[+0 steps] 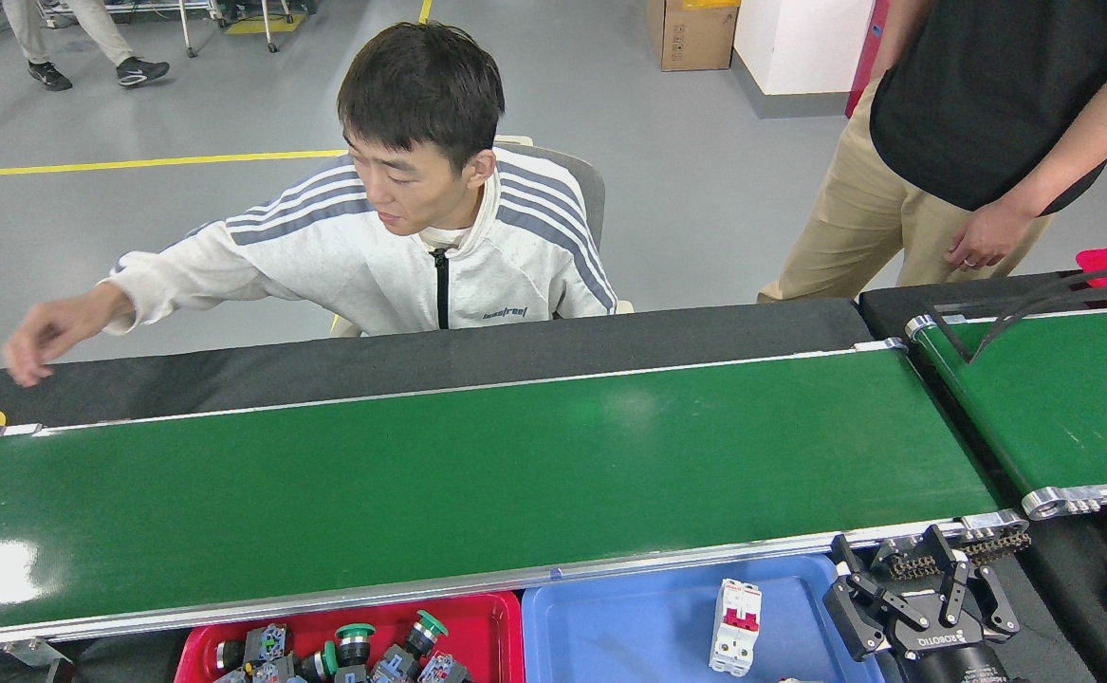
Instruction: Pick switch part from conveyor to tray
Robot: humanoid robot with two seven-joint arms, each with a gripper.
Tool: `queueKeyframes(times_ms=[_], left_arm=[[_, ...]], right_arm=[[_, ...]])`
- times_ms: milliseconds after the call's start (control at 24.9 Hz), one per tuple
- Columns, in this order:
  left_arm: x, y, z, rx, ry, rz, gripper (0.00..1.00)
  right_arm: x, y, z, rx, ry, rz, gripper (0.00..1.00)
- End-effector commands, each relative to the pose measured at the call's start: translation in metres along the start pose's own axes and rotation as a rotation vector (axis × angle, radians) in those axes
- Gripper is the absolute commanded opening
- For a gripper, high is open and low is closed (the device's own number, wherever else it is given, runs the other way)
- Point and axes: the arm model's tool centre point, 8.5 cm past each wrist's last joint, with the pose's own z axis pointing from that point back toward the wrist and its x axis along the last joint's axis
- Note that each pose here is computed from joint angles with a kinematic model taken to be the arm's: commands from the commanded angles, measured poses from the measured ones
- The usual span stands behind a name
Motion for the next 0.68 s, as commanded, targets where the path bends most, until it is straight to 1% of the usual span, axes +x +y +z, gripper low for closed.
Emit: queueKeyframes(times_ms=[0,161,482,642], left_arm=[[0.0036,0.0052,-0.0023,0.017,-0.043,-0.007,1.0],[0.0097,0.0068,-0.0051,0.021,-0.096,-0.005,1.0],[0.008,0.0061,-0.0058,0.019,-0.079,-0.006,1.0],[0.0018,0.0078,-0.0054,0.014,-0.067,-0.024,1.0]], right_arm=[[0.0023,-0.0058,-0.0016,-0.022,-0.001,-0.004,0.99],[0.0012,-0.006,-0.002,-0.022,0.002,-0.003,0.99],[0.0022,-0.0057,-0.002,-0.024,0.003,-0.011,0.99],[0.001,-0.006,-0.0019,-0.025,0.008,-0.012,0.99]])
